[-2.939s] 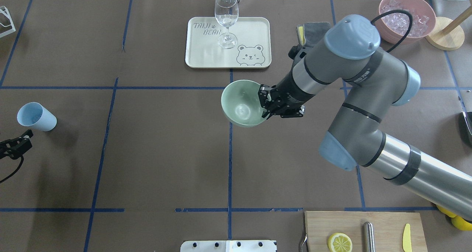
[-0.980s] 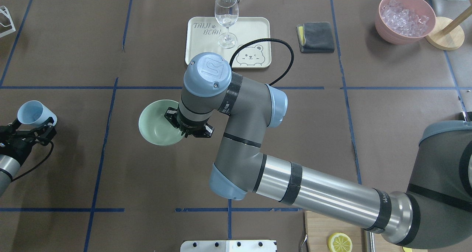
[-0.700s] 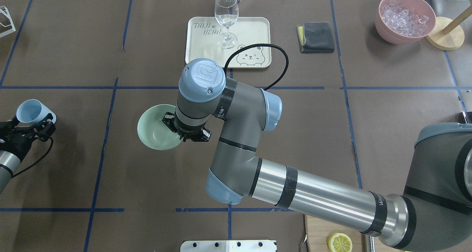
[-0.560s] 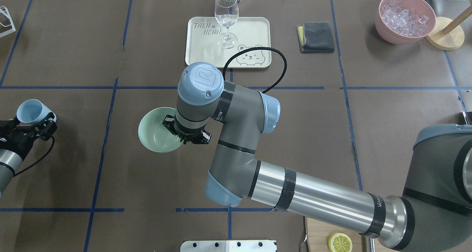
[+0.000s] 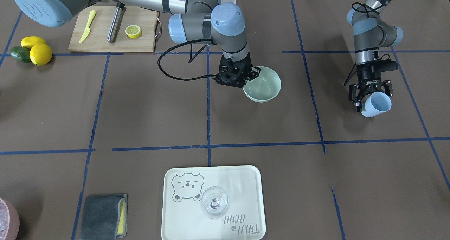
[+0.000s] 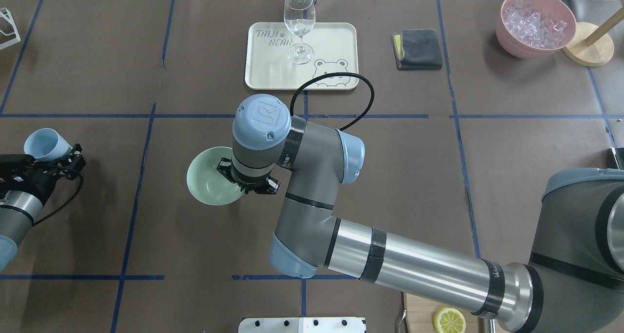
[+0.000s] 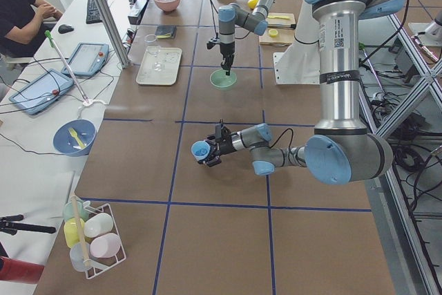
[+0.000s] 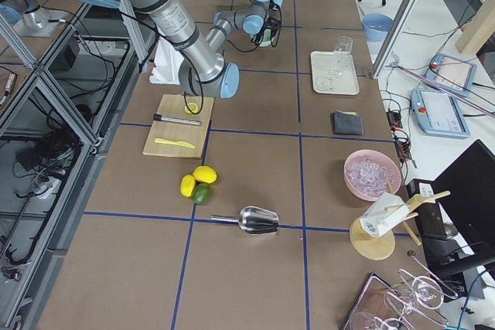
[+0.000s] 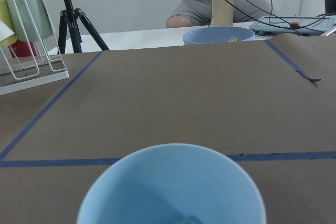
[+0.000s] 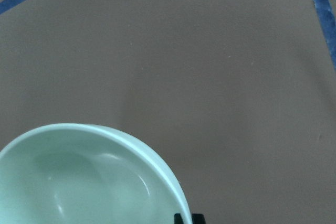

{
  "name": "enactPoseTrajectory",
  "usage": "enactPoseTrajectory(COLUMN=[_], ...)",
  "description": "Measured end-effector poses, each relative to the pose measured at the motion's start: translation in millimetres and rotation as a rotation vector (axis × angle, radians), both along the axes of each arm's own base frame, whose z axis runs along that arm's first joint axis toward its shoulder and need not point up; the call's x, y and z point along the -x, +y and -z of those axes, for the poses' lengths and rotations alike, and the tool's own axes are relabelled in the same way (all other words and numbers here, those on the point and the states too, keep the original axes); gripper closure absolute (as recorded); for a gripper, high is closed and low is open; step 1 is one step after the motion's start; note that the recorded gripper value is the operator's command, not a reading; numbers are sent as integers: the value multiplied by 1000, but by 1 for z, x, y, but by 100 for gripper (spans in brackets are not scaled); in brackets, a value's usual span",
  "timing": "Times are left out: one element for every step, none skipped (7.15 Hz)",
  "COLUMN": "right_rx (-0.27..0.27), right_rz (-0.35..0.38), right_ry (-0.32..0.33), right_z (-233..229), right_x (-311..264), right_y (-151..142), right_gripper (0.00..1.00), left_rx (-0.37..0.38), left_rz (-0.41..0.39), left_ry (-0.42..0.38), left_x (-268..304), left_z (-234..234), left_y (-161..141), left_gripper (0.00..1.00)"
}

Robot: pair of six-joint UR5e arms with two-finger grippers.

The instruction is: Pour ice into bowl

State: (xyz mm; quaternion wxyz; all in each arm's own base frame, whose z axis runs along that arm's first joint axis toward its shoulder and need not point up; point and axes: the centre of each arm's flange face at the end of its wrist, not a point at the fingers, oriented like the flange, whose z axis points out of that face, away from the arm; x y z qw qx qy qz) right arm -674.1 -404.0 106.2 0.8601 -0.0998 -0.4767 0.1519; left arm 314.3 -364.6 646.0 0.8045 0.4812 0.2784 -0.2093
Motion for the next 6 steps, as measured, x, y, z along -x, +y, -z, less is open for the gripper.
enactPoseTrajectory(right_rx=[-3, -8, -13, -17, -24, -31], right_rz=[-2, -9, -15, -18, -21, -29], right_ry=[1, 3, 4, 1, -10, -29], right_z=[0, 0, 0, 2, 7, 15], right_x=[1, 2, 3, 2, -2, -12], right_y=[1, 2, 3, 3, 1, -3], right_gripper=[0, 0, 0, 0, 0, 0], left_rx=[3, 5, 4, -7, -41, -78], left_rz=[2, 5, 8, 2, -7, -12], left_ry=[2, 3, 6, 0, -21, -40], left_x=[2, 3, 4, 0, -4, -4], left_z=[0, 0, 1, 7, 24, 44], left_y=[-3, -4, -6, -9, -18, -28], left_gripper=[35, 71, 100, 100, 100, 100])
